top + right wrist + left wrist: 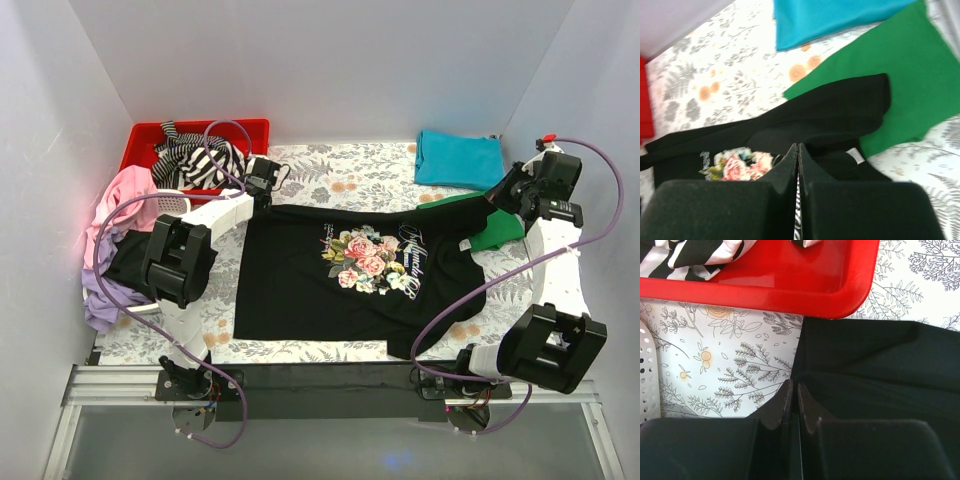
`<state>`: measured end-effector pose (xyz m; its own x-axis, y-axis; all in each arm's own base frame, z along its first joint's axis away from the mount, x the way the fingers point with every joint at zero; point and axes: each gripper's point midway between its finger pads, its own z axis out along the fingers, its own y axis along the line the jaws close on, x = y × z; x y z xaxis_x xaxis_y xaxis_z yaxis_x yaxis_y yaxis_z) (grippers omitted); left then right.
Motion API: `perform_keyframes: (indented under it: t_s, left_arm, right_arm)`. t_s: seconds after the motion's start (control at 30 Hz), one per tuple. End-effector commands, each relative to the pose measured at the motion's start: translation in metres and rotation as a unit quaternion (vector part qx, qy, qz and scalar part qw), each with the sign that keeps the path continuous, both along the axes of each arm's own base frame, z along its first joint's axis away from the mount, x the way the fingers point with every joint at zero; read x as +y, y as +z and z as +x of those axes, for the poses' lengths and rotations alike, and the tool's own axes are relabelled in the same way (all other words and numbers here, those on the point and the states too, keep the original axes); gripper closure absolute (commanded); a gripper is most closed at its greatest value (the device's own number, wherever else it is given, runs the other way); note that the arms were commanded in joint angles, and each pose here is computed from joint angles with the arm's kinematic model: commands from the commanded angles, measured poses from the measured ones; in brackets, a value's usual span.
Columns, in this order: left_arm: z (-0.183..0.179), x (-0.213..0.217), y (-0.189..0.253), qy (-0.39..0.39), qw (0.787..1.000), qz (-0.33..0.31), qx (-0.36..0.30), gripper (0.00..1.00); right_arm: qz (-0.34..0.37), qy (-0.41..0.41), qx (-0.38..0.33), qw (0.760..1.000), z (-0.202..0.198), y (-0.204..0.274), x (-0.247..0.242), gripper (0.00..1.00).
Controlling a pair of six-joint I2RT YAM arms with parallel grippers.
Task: Fold and stack the t-shirts
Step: Fold the tshirt
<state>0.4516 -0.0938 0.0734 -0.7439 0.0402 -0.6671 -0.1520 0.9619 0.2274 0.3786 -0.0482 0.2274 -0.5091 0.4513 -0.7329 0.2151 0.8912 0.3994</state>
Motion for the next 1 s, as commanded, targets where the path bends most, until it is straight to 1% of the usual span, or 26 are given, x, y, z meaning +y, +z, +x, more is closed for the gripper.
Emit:
perform_keyframes:
  t_s: [0.0, 0.1, 0.23, 0.27, 0.4, 0.47, 0.53, 0.57, 0.6, 0.63, 0.67, 0.7, 0.73, 0.83, 0.87, 0.93, 0.97]
  left_arm:
    - [0.004, 0.007, 0.039, 0.013, 0.999, 0.000, -0.044, 1.00]
    - [0.006, 0.005, 0.037, 0.009, 0.999, -0.002, -0.041, 1.00]
    - [0.000, 0.004, 0.026, 0.005, 1.000, -0.004, -0.025, 1.00]
    - [-0.003, 0.006, 0.022, 0.009, 1.000, 0.000, -0.020, 1.00]
    - [-0.006, 0.010, 0.015, 0.016, 1.000, 0.007, -0.012, 1.00]
    - [-0.011, 0.010, 0.005, 0.018, 1.000, 0.010, 0.005, 1.00]
    - [-0.015, 0.010, -0.003, 0.021, 1.000, 0.004, 0.015, 1.00]
    - [-0.017, 0.010, -0.008, 0.022, 1.000, 0.005, 0.022, 1.00]
    - [-0.018, 0.010, -0.009, 0.025, 0.999, 0.005, 0.024, 1.00]
    - [-0.019, 0.011, -0.010, 0.030, 0.999, 0.005, 0.027, 0.98]
    - [-0.020, 0.011, -0.011, 0.034, 0.999, 0.005, 0.028, 0.93]
    - [-0.020, 0.012, -0.011, 0.036, 0.999, 0.006, 0.029, 0.88]
    - [-0.020, 0.011, -0.009, 0.036, 0.999, 0.005, 0.030, 0.81]
    - [-0.022, 0.014, -0.006, 0.044, 0.998, 0.009, 0.031, 0.70]
    - [-0.020, 0.017, 0.000, 0.054, 0.998, 0.014, 0.023, 0.65]
    - [-0.016, 0.016, 0.016, 0.062, 0.998, 0.002, -0.003, 0.63]
    - [-0.013, 0.009, 0.022, 0.053, 0.998, -0.017, -0.011, 0.61]
  right_arm:
    - [0.061, 0.046, -0.026, 0.997, -0.001, 0.015, 0.027, 0.99]
    - [0.078, 0.050, -0.022, 0.995, -0.004, 0.011, 0.033, 0.99]
    - [0.057, 0.029, 0.033, 0.997, -0.018, -0.030, 0.024, 0.99]
    - [0.044, 0.015, 0.058, 0.997, -0.027, -0.045, 0.019, 0.99]
    - [-0.006, -0.025, 0.076, 0.997, -0.043, -0.061, 0.004, 0.99]
    - [-0.040, -0.045, 0.086, 0.994, -0.049, -0.065, -0.007, 0.99]
    - [-0.049, -0.048, 0.104, 0.992, -0.054, -0.076, -0.010, 0.99]
    - [-0.051, -0.046, 0.108, 0.992, -0.056, -0.079, -0.010, 0.84]
    - [-0.045, -0.036, 0.110, 0.992, -0.057, -0.082, -0.006, 0.78]
    - [-0.042, -0.033, 0.112, 0.992, -0.059, -0.084, -0.004, 0.73]
    - [-0.040, -0.033, 0.109, 0.993, -0.058, -0.083, -0.003, 0.67]
    - [-0.040, -0.035, 0.108, 0.993, -0.058, -0.082, -0.003, 0.64]
    - [-0.042, -0.035, 0.105, 0.993, -0.057, -0.080, -0.003, 0.63]
    - [-0.050, -0.038, 0.088, 0.994, -0.050, -0.066, -0.006, 0.64]
    - [-0.052, -0.040, 0.081, 0.995, -0.047, -0.060, -0.008, 0.63]
    - [-0.060, -0.054, 0.079, 0.994, -0.043, -0.060, -0.014, 0.62]
    - [-0.058, -0.059, 0.077, 0.994, -0.040, -0.060, -0.015, 0.61]
